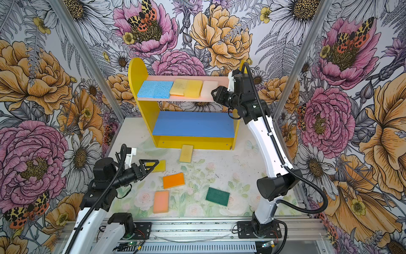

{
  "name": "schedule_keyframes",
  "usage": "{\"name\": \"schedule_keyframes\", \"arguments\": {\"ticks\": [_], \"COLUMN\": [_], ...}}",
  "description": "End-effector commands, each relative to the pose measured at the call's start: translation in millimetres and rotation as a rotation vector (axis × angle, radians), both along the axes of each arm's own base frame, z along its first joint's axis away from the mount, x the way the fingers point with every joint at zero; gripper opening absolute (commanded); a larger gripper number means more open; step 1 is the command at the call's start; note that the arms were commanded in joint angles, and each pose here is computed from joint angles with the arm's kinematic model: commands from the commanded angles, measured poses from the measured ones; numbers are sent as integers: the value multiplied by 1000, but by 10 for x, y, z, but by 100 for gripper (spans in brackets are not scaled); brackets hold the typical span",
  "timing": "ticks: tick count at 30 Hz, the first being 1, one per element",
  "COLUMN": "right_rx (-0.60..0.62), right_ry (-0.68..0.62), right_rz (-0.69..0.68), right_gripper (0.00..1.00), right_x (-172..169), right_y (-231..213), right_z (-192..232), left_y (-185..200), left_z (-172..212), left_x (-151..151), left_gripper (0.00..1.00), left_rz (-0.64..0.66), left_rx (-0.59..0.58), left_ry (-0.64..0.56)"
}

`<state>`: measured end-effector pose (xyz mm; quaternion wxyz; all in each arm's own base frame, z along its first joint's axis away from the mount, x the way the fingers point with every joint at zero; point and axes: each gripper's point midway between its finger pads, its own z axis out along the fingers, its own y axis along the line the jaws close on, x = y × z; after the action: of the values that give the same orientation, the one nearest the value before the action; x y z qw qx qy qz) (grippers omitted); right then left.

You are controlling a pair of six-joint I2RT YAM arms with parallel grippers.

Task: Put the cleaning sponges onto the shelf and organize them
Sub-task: 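Lower the cream sponge onto the pink shelf beside the yellow sponges and release, then withdraw the right gripper while the left gripper lowers over the pale yellow sponge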

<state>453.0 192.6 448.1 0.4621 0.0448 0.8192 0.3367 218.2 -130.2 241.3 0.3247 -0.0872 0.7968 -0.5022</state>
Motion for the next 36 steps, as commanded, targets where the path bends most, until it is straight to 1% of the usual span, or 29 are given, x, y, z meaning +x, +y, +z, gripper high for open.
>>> {"name": "schedule_keyframes", "arguments": {"ticks": [1, 7, 14, 23, 29, 33, 36], "right_rx": [14, 37, 50, 31, 10, 17, -14], "right_ry": [-33, -26, -14, -42, -113, -130, -116], "right_rz": [8, 50, 68, 38, 19, 98, 163], "right_gripper": [46, 47, 48, 49, 50, 52, 54], "right_x": [-5, 33, 105, 69, -160, -447, -732], "right_y": [-1, 95, 169, 91, -41, 1, 47], "right_z": [129, 130, 87, 169, 432, 505, 368], "left_y": [11, 16, 17, 20, 17, 13, 8], "left_z": [-5, -20, -18, -10, 1, 9, 21], "left_x": [-4, 1, 1, 1, 5, -4, -18], "left_gripper": [99, 99, 99, 99, 99, 99, 99], "left_rz": [-8, -3, -2, -2, -4, -7, -8], "left_rx": [8, 6, 4, 3, 2, 1, -4], "left_ry": [-13, -10, -13, -15, -17, -19, -22]}}
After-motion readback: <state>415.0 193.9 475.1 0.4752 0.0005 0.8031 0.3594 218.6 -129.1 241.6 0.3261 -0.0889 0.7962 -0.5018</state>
